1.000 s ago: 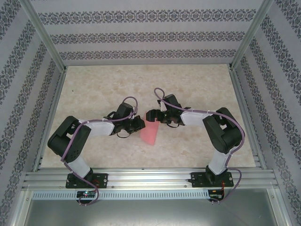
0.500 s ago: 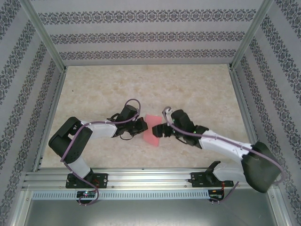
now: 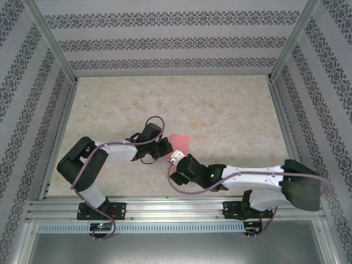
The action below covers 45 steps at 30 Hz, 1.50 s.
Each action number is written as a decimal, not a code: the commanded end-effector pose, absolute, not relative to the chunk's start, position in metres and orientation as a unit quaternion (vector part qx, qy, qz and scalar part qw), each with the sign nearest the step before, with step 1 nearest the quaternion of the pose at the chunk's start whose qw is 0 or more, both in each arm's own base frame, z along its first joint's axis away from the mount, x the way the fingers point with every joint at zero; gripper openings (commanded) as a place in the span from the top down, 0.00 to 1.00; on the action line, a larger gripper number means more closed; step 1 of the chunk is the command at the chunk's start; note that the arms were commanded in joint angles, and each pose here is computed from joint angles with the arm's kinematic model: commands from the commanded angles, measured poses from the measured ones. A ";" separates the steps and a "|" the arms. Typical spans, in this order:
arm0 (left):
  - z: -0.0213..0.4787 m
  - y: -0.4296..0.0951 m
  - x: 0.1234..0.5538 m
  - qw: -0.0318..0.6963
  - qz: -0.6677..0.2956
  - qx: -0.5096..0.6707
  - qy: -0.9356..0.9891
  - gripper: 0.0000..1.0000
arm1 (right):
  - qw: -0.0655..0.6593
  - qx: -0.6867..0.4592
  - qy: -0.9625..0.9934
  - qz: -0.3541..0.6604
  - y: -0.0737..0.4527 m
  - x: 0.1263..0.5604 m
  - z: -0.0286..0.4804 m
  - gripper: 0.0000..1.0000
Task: Fold a paper plane with a square sheet of paper (fold left side to right side)
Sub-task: Third fold the triangle at the center of the table.
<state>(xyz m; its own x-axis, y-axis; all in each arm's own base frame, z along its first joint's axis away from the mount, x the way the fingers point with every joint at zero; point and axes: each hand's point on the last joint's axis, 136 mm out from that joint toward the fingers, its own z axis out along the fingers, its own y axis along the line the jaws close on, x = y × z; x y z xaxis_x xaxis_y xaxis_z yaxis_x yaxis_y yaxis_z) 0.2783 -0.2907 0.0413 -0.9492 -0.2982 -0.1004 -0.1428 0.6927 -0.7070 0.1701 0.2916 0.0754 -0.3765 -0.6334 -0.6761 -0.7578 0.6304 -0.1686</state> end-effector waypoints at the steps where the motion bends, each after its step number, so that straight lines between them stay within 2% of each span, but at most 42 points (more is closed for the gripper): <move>1: 0.058 -0.298 0.282 0.116 -0.383 -0.118 0.909 0.99 | 0.390 -0.460 0.797 0.029 0.307 0.183 0.083 0.23; 10: 0.061 -0.301 0.282 0.116 -0.387 -0.114 0.908 0.99 | 0.368 -0.512 0.776 -0.024 0.335 0.190 0.061 0.23; 15: 0.060 -0.301 0.282 0.115 -0.386 -0.115 0.908 0.99 | 0.369 -0.499 0.783 -0.035 0.328 0.194 0.060 0.35; 18: 0.059 -0.301 0.281 0.113 -0.387 -0.113 0.908 0.99 | 0.369 -0.485 0.792 -0.041 0.321 0.200 0.060 0.47; 27: 0.059 -0.301 0.281 0.113 -0.386 -0.111 0.909 0.96 | 0.362 -0.495 0.789 -0.040 0.315 0.198 0.060 0.99; 30: 0.061 -0.299 0.280 0.117 -0.382 -0.106 0.911 0.91 | 0.361 -0.496 0.789 -0.037 0.314 0.197 0.059 1.00; 34: 0.067 -0.293 0.280 0.124 -0.368 -0.095 0.917 0.66 | 0.354 -0.502 0.789 -0.022 0.315 0.193 0.056 1.00; 36: 0.072 -0.284 0.281 0.132 -0.358 -0.094 0.920 0.60 | 0.350 -0.503 0.790 -0.019 0.314 0.192 0.055 1.00; 41: 0.084 -0.259 0.285 0.149 -0.346 -0.099 0.921 0.52 | 0.342 -0.501 0.795 -0.007 0.312 0.191 0.051 1.00; 45: 0.095 -0.257 0.294 0.155 -0.357 -0.088 0.917 0.55 | 0.342 -0.498 0.797 -0.006 0.310 0.190 0.048 1.00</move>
